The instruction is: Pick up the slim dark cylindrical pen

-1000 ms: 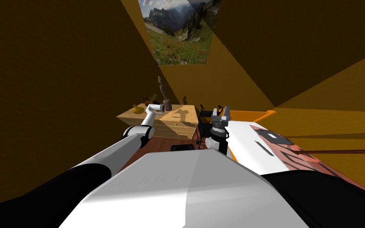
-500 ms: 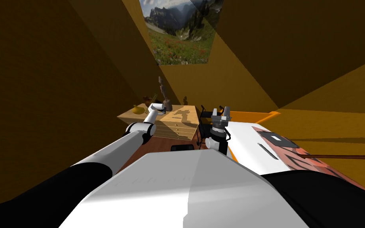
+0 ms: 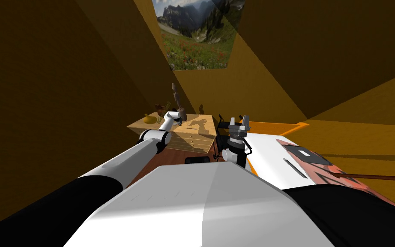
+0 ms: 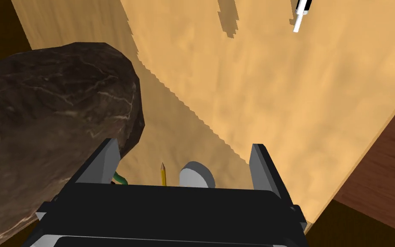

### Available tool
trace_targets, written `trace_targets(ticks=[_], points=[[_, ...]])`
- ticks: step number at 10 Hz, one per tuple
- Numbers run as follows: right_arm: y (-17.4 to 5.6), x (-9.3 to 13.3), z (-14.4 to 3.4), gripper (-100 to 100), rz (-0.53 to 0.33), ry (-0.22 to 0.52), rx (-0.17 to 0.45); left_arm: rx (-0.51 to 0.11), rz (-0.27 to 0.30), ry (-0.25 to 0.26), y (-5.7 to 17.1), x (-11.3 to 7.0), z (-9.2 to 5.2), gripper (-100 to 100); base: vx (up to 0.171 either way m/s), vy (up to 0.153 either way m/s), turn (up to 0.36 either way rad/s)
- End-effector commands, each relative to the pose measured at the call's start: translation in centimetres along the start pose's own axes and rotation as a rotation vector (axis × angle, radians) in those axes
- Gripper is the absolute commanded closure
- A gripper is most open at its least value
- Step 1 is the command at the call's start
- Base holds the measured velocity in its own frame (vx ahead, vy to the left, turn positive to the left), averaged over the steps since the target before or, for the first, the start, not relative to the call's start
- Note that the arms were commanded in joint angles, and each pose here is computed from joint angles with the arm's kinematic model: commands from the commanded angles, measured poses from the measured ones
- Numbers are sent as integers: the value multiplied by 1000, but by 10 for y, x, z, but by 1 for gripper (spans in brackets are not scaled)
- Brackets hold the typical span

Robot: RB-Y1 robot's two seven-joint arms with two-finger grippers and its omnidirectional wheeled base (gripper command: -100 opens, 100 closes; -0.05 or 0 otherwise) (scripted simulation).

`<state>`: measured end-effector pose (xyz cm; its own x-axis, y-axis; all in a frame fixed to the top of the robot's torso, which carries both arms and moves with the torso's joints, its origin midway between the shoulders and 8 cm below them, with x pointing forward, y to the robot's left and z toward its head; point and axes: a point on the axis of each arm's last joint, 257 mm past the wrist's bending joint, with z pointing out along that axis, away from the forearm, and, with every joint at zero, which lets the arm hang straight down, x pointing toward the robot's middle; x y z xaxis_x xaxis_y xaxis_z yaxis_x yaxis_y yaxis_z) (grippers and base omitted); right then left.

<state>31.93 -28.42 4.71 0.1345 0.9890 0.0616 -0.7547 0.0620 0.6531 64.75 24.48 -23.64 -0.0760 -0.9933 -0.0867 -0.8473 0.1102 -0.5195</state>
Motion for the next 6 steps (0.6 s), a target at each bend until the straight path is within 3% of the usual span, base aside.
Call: trace_targets(ticks=[1, 4, 5, 6], points=[[0, 0, 0, 0, 0, 0, 0, -48, 6, 8, 11, 7, 0, -100, 41, -5, 18], [0, 0, 0, 0, 0, 0, 0, -172, 38, 39, 40, 35, 1, -100, 48, -8, 36], [0, 0, 0, 0, 0, 0, 0, -177, 39, 40, 41, 35, 1, -100, 47, -10, 18], [0, 0, 0, 0, 0, 0, 0, -235, 56, 53, 55, 48, 0, -100, 50, -4, 29]])
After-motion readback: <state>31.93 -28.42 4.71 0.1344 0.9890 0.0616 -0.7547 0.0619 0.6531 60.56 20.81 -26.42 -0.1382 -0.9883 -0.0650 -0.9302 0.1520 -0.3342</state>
